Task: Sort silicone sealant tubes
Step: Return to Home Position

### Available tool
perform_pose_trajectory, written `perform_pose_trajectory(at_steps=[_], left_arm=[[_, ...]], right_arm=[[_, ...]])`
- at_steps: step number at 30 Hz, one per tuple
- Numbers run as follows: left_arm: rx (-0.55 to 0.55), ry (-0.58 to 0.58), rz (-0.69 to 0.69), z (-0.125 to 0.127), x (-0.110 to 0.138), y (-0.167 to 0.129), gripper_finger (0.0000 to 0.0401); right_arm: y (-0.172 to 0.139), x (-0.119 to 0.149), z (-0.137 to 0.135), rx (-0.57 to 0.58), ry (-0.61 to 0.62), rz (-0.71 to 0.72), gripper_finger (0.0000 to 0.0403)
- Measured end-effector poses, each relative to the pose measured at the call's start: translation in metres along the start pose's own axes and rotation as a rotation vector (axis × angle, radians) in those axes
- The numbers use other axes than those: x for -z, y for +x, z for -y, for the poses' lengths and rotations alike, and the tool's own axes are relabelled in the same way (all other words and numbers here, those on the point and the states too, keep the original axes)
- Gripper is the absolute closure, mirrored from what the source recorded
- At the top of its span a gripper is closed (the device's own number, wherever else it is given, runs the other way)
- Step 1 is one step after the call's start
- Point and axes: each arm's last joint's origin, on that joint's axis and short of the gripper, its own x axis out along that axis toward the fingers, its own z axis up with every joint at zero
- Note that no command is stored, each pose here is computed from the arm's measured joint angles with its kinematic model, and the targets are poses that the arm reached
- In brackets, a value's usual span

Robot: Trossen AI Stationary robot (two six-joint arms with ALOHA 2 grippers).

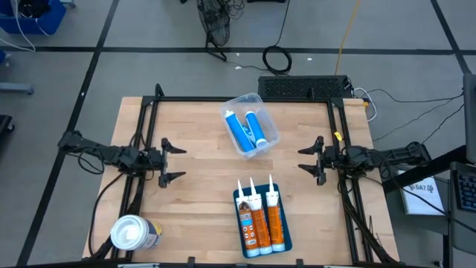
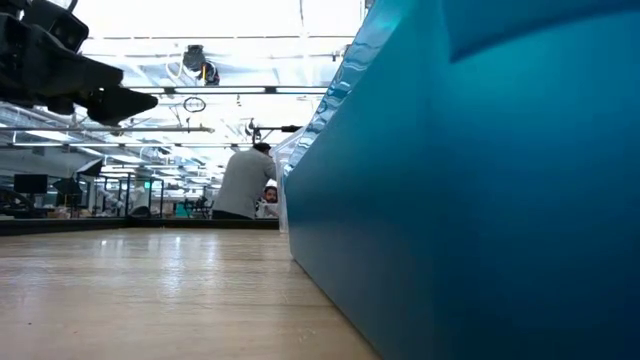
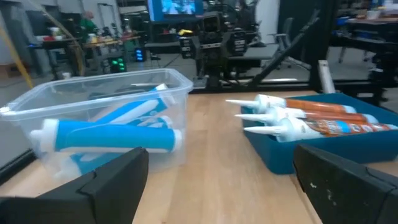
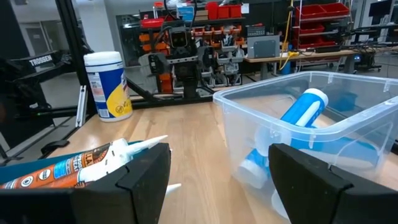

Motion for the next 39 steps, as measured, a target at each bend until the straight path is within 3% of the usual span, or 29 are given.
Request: perform_pose_trajectory(at_steps=[17, 35, 39], left_arm=[[-0.078, -0.048, -0.053, -0.031, 0.006, 0.004, 0.0009], [-0.112, -0.085, -0.112, -0.034, 0.011, 0.007, 0.0009], [-0.120, -0.145, -0.153, -0.034, 0.015, 0.010, 0.0009]], right_arm=[[0.001, 0.000, 0.004, 0.041, -0.010, -0.006, 0.0149], [0.002, 0.001, 0.005, 0.049, 0.032, -0.015, 0.0149], [0.004, 0.004, 0.005, 0.052, 0.009, -0.046, 0.0149]])
